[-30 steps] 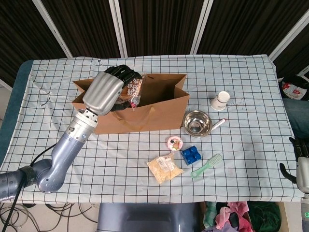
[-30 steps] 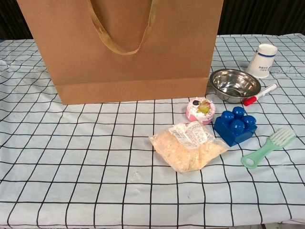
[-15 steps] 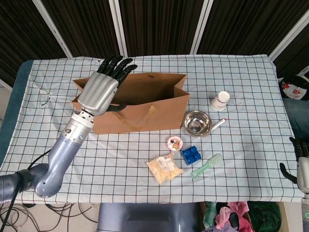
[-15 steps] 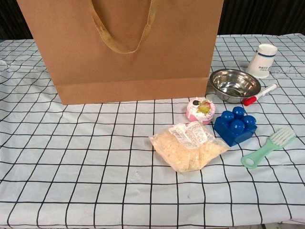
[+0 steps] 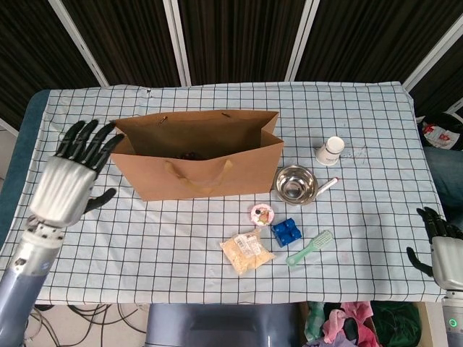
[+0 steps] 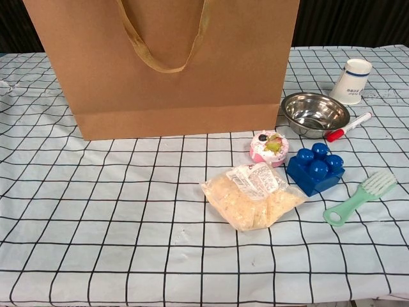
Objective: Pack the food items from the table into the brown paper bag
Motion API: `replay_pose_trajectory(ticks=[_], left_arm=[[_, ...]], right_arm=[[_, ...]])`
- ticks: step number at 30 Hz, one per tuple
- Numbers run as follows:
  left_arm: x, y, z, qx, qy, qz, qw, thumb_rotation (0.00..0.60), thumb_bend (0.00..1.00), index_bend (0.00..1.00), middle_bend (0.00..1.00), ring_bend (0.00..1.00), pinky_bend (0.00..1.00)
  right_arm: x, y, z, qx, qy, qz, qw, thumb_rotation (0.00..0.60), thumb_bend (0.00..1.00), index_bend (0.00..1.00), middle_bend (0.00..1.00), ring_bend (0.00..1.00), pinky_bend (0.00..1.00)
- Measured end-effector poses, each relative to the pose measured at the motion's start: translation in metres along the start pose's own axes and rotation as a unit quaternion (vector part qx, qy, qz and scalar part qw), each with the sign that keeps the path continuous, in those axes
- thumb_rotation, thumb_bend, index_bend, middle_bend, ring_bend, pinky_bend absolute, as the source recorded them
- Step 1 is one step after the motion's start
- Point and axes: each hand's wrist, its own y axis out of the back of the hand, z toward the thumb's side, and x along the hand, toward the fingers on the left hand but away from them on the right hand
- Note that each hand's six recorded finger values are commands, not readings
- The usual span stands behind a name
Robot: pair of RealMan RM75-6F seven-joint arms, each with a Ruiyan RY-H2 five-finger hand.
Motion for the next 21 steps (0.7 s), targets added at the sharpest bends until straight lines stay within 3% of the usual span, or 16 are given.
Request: replay_pose_trajectory(ticks=[3,8,14,21], left_arm=[[-0.048,-0.016,-0.025,0.001,0.031,-0.03,0.9991,0.6,0.0,0.12,0.08,0.0,0.08],[-0.097,-0.043,-0.057,-0.01,0.048,-0.056,0.9972,0.6,0.0,0.11,0.07,0.0,0.03],[-0.146,-0.072,-0.077,-0.059,0.068,-0.07,0.9935,0.6,0.01,0.1,0.06,0.0,0.01],[-0.162,-0.084,-0.084,-0.089,0.085,-0.068,0.99,0.6,0.01,0.1,0.06,0.0,0.01]], right_arm=[[0.0,0.0,0.012,-0.009,0.029,0.006,0.9995,0.6,0.26,0.12,0.09,0.18,0.23],[0.001,0.009,0.043,-0.017,0.104,0.02,0.9942,0.6,0.26,0.12,0.08,0.15,0.21],[0.006,0.016,0.101,-0.01,0.224,0.068,0.9721,0.6,0.24,0.11,0.06,0.11,0.2],[0.016,-0.001,0.174,0.021,0.319,0.137,0.9376,0.6,0.23,0.09,0.05,0.1,0.19]])
